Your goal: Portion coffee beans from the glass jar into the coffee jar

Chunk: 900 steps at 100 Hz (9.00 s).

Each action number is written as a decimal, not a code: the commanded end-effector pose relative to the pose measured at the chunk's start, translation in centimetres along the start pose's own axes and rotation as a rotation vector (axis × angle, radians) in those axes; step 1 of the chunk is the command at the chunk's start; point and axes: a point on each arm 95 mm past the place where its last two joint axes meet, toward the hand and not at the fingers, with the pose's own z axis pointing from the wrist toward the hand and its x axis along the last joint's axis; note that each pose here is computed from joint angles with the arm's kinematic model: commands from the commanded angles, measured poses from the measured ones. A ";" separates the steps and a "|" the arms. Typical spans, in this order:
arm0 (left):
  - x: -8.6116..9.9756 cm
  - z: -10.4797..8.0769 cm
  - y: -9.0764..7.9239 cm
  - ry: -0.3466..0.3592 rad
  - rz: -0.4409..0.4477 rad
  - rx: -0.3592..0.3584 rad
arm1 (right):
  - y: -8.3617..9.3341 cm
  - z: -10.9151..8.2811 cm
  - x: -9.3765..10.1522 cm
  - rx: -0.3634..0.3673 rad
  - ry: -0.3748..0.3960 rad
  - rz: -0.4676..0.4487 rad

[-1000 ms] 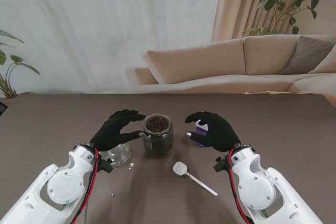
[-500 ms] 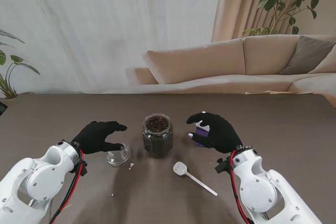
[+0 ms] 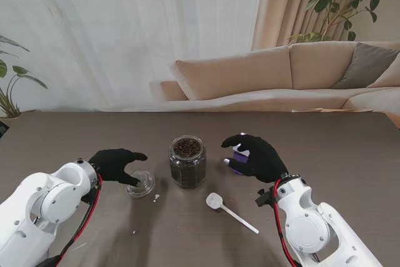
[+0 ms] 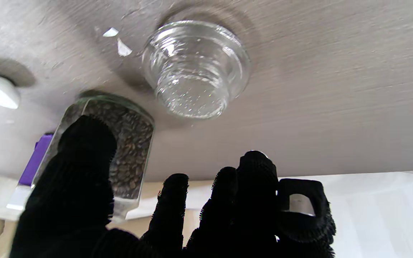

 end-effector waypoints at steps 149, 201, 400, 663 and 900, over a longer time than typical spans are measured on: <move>0.6 5.0 5.0 -0.090 0.030 -0.132 | -0.9 -0.1 0.0 0.033 -0.014 0.065; 0.8 5.7 6.3 -0.094 -0.032 -0.082 | -1.1 -0.1 -0.1 0.044 -0.016 0.075; 0.3 5.3 4.7 -0.041 -0.245 0.074 | -1.9 -0.1 -0.1 0.058 -0.020 0.126; 9.1 11.8 -10.6 0.270 -0.099 0.081 | -1.0 0.4 -1.2 0.017 -0.066 0.132; 9.3 9.6 -10.8 0.251 0.022 0.115 | -1.1 0.5 -1.2 0.014 -0.059 0.136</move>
